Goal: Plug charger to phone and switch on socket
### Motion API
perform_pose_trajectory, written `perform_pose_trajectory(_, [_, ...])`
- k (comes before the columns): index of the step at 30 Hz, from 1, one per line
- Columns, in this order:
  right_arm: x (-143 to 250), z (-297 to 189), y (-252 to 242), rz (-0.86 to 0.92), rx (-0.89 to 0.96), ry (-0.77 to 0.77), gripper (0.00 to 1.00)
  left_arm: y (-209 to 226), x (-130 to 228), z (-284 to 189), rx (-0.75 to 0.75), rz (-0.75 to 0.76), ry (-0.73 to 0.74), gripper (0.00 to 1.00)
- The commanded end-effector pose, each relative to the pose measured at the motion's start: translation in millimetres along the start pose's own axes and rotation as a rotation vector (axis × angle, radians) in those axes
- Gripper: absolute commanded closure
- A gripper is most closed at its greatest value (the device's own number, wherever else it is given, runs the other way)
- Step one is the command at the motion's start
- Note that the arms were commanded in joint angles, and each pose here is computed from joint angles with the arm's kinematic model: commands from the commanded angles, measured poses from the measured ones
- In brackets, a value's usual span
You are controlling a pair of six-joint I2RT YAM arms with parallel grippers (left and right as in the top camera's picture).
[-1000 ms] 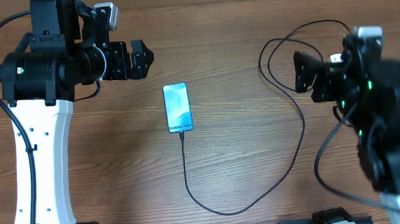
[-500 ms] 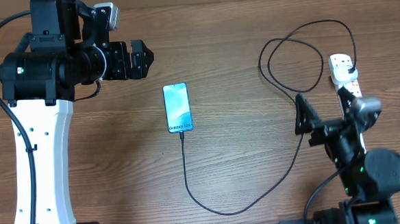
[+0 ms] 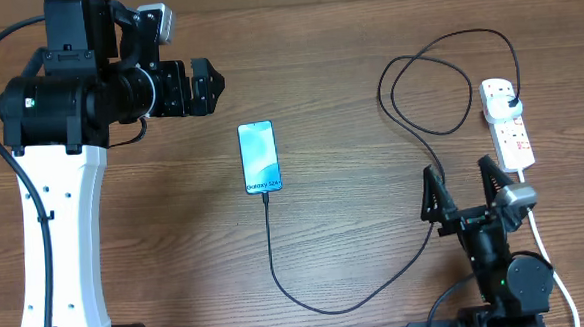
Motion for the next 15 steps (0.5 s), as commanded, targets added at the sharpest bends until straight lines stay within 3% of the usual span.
perform_pose_trajectory(1, [5, -2, 0, 0.032, 0.000, -0.025, 0.00, 2, 0, 3, 0.002, -0.003, 0.010, 0.00])
perform_pose_trajectory(11, [22, -5, -4, 0.035, 0.020, 0.008, 0.00, 2, 0, 3, 0.002, -0.003, 0.010, 0.01])
perform_pose_trajectory(15, [41, -6, -6, 0.045, 0.036, 0.098, 0.00, 2, 0, 3, 0.002, -0.003, 0.010, 0.00])
Point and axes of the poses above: each gripper's point midway between its finger pads, its own z axis out along the fingers, its own y axis along the line the jaws close on, x = y × z, the point moved 3 cm from there along -z, back along the fingers, and after that the axes turned 11 degrees about -z, right-handed, at the moved point
